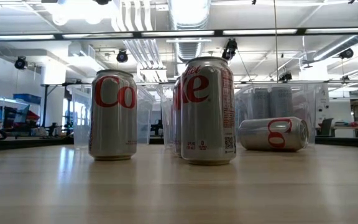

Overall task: Sort soda cans
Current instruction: Put the red soda can into the middle white bin

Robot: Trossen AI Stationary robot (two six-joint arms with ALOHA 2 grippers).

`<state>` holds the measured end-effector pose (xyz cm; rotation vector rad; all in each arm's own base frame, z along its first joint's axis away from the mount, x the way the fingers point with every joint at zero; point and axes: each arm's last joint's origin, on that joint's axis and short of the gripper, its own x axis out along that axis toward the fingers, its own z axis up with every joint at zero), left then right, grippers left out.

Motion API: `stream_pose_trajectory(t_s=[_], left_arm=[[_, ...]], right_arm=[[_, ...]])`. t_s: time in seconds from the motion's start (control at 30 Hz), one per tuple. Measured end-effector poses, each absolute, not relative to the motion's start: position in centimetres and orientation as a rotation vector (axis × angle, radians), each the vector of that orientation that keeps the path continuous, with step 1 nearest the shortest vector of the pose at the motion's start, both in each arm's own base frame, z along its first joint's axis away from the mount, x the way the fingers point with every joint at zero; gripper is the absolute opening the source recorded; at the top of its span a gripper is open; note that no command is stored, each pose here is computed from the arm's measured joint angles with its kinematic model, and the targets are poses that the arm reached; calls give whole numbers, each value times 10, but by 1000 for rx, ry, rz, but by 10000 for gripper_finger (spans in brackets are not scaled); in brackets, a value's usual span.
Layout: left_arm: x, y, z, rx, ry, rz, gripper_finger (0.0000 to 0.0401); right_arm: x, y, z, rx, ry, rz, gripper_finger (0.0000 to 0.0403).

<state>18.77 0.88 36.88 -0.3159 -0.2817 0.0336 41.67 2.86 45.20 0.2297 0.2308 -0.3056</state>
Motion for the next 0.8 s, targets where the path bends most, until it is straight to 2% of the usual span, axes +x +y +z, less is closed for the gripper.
stream_pose_trajectory(t_s=[0.13, 0.27, 0.47, 0.8], left_arm=[[186, 9, 370, -313, -292, 31, 289], [190, 8, 367, -315, -272, 24, 288], [199, 4, 364, -330, -252, -21, 288], [200, 3, 366, -336, -280, -40, 288]], right_arm=[[431, 34, 436, 285, 267, -232, 380], [445, 37, 421, 287, 286, -238, 381], [450, 38, 415, 327, 300, -215, 374], [450, 37, 415, 336, 301, -215, 304]])
